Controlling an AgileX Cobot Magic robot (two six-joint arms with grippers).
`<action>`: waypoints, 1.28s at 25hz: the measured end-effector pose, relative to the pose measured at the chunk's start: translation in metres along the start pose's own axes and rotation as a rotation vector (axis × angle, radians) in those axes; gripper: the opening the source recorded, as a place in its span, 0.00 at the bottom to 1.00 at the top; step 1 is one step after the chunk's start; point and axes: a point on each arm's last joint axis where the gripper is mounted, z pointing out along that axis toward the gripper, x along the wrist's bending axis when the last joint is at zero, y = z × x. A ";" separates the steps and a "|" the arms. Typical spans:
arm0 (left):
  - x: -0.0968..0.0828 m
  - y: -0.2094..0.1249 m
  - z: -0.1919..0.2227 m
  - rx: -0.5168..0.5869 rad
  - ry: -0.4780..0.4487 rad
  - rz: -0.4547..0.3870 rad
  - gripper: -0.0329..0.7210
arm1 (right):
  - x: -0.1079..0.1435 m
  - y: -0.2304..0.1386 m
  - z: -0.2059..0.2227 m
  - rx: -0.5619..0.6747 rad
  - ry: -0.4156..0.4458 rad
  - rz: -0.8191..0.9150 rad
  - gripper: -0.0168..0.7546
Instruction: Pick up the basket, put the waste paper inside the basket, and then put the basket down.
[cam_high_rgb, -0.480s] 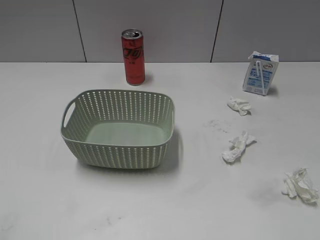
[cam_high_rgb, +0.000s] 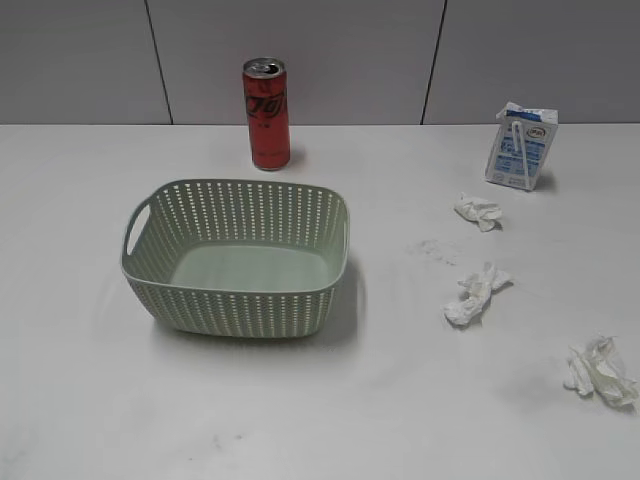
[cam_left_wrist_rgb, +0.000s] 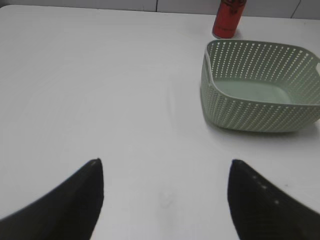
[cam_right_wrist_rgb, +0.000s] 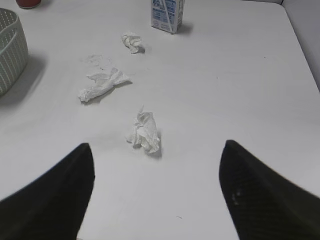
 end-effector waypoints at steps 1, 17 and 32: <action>0.000 0.000 0.000 -0.004 0.000 0.000 0.82 | 0.000 0.000 0.000 0.000 0.000 0.000 0.78; 0.000 0.107 0.121 0.304 -0.081 -0.071 0.82 | 0.000 0.000 0.000 0.001 0.000 0.001 0.78; -0.026 0.161 0.284 0.697 -0.093 0.091 0.82 | 0.000 0.000 0.000 0.000 0.000 0.001 0.78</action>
